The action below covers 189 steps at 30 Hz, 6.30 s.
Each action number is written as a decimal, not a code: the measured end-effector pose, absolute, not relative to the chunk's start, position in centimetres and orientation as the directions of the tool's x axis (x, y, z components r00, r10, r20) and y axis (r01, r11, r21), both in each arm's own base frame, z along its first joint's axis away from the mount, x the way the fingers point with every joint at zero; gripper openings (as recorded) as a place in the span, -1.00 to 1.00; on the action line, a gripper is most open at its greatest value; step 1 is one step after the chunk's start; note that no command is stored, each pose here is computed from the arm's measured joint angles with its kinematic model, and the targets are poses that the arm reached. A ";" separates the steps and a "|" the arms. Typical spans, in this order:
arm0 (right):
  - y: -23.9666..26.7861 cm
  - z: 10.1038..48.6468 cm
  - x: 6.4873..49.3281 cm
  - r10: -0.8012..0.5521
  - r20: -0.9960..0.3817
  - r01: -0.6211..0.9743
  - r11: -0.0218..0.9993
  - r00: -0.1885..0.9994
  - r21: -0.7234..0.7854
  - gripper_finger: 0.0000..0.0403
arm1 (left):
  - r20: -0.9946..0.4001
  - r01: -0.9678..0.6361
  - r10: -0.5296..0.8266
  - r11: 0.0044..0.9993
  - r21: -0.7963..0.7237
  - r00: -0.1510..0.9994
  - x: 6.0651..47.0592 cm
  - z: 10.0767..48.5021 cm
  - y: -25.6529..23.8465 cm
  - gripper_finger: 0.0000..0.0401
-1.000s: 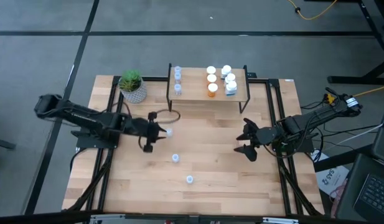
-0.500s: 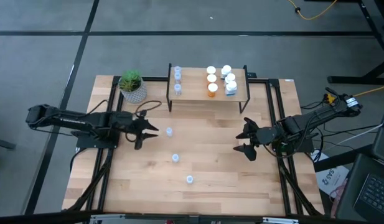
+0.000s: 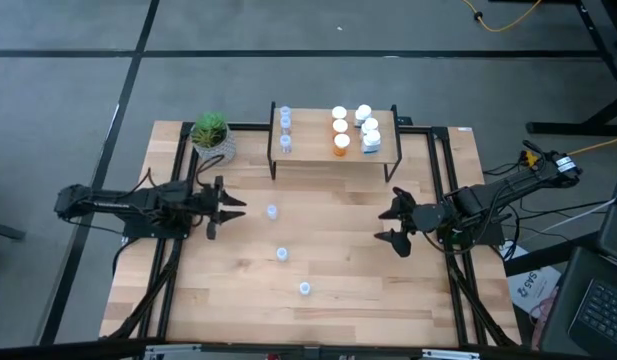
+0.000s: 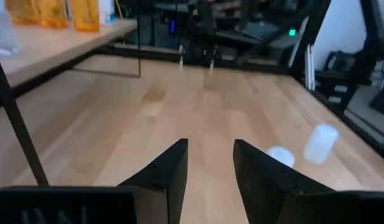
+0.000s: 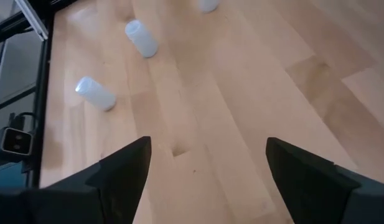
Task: Pick and place medicine bottles onto shelf by color
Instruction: Put the top white pill bottle on the shelf
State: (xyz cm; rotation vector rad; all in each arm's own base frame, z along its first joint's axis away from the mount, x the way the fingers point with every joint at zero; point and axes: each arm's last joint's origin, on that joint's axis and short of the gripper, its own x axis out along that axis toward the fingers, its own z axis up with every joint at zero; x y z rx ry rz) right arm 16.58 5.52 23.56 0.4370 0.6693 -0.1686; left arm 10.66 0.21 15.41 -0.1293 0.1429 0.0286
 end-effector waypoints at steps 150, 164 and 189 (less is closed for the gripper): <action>2.9 37.8 42.1 -0.353 -0.699 0.317 0.930 0.623 -0.187 -0.34 | -0.034 -0.033 0.033 0.999 0.005 0.999 10.2 16.4 0.2 -0.39; -11.1 39.8 39.8 -0.511 -0.656 0.488 0.839 0.555 -0.241 -0.34 | -0.034 -0.033 0.033 0.999 0.005 0.999 10.2 16.4 0.2 -0.39; -21.3 30.9 39.0 -0.470 -0.655 0.585 0.809 0.591 -0.052 -0.31 | -0.034 -0.032 0.032 0.999 0.005 0.999 10.2 16.4 0.2 -0.39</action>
